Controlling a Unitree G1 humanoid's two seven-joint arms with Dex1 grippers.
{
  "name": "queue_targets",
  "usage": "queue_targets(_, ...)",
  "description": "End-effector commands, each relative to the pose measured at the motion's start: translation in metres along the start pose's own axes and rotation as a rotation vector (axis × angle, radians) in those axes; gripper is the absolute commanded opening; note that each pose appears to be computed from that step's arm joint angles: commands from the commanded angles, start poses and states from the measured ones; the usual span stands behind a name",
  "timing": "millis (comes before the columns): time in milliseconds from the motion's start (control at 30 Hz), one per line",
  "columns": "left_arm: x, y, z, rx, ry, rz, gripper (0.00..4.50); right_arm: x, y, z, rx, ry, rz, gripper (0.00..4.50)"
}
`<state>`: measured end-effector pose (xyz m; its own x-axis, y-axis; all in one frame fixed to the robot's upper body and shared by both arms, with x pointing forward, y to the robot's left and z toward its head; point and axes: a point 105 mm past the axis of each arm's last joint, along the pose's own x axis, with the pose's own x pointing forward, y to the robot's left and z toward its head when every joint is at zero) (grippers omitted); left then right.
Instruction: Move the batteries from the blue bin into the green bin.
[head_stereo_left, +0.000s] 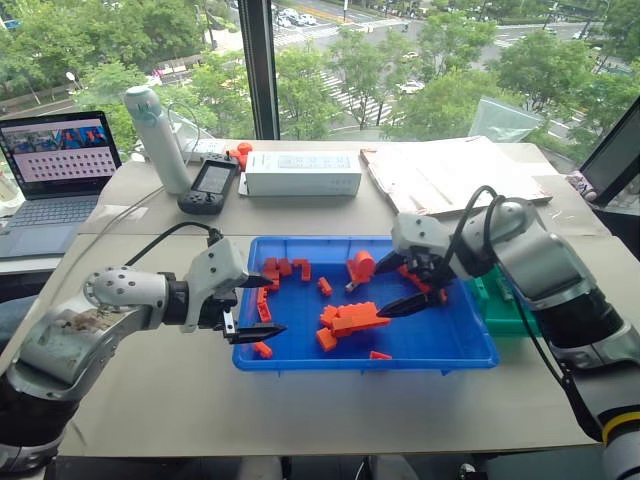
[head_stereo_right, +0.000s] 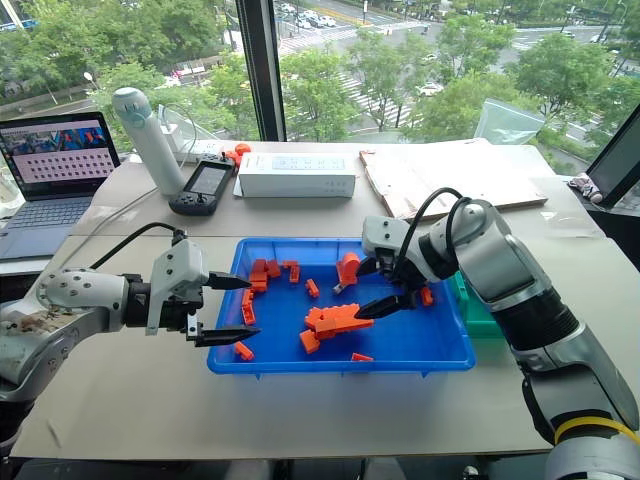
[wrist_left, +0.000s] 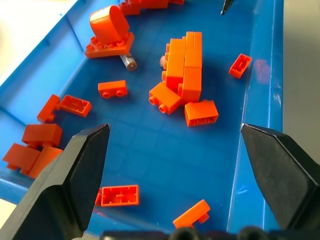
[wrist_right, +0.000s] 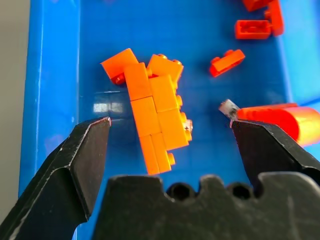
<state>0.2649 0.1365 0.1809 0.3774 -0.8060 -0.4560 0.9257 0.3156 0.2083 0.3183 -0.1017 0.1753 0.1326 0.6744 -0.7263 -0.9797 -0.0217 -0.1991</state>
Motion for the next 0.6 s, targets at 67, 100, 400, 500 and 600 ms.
queue_targets(67,-0.003,-0.003,0.008,0.062,-0.008,0.003,4.50,0.017,0.001,0.000,-0.066,0.020,0.007,4.48)
queue_targets(100,-0.004,-0.003,0.007,0.062,-0.007,0.004,4.50,0.019,0.000,-0.001,-0.068,0.022,0.005,4.48)
queue_targets(400,-0.004,-0.005,0.007,0.059,-0.009,0.007,4.50,0.035,-0.004,-0.009,-0.059,0.024,-0.006,3.98)
queue_targets(500,-0.003,-0.006,0.007,0.065,-0.006,0.008,4.50,0.037,-0.003,-0.009,-0.047,0.015,0.000,3.20)
queue_targets(600,-0.001,-0.006,0.009,0.069,-0.014,0.009,4.50,0.038,-0.002,-0.007,-0.046,0.006,0.004,2.06)
